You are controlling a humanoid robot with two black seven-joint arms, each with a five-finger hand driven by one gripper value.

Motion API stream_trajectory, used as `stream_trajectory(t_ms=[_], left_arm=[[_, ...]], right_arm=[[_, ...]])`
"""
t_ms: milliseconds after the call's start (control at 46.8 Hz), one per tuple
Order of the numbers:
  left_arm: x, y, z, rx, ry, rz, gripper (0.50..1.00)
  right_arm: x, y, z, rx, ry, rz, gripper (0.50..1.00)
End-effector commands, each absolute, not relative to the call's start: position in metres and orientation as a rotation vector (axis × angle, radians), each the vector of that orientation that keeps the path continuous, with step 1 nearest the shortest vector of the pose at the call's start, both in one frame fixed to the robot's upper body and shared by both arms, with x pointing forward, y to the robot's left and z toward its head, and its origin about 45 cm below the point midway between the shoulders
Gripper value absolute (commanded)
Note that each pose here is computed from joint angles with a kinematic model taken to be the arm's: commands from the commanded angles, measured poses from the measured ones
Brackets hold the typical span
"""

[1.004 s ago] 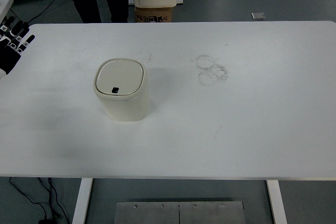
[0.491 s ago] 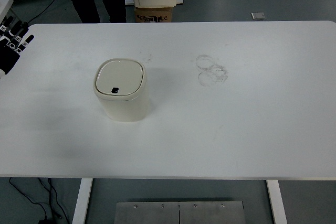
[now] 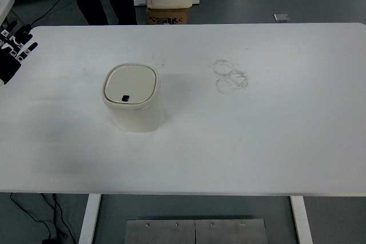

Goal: Open trash bin

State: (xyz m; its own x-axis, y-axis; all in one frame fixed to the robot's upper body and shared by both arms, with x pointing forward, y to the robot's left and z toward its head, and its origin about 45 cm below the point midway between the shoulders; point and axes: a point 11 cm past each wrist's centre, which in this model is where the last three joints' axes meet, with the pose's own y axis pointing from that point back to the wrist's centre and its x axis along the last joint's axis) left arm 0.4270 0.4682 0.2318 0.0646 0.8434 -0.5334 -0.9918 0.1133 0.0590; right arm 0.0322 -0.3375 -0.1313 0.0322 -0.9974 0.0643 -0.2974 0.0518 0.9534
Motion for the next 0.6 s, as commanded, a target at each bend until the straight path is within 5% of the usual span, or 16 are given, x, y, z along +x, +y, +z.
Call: stream_trajectory(t_ms=[0, 577], left_arm=[[0.427, 0.470, 0.233, -0.366, 0.499, 1.433, 1.000], [0.426, 0.480, 0.248, -0.343, 0.462, 1.439, 1.000]], right_arm=[[0.032, -0.337, -0.131, 1.401, -1.421, -0.977, 0.991], [0.032, -0.337, -0.131, 1.401, -1.421, -0.977, 0.991]])
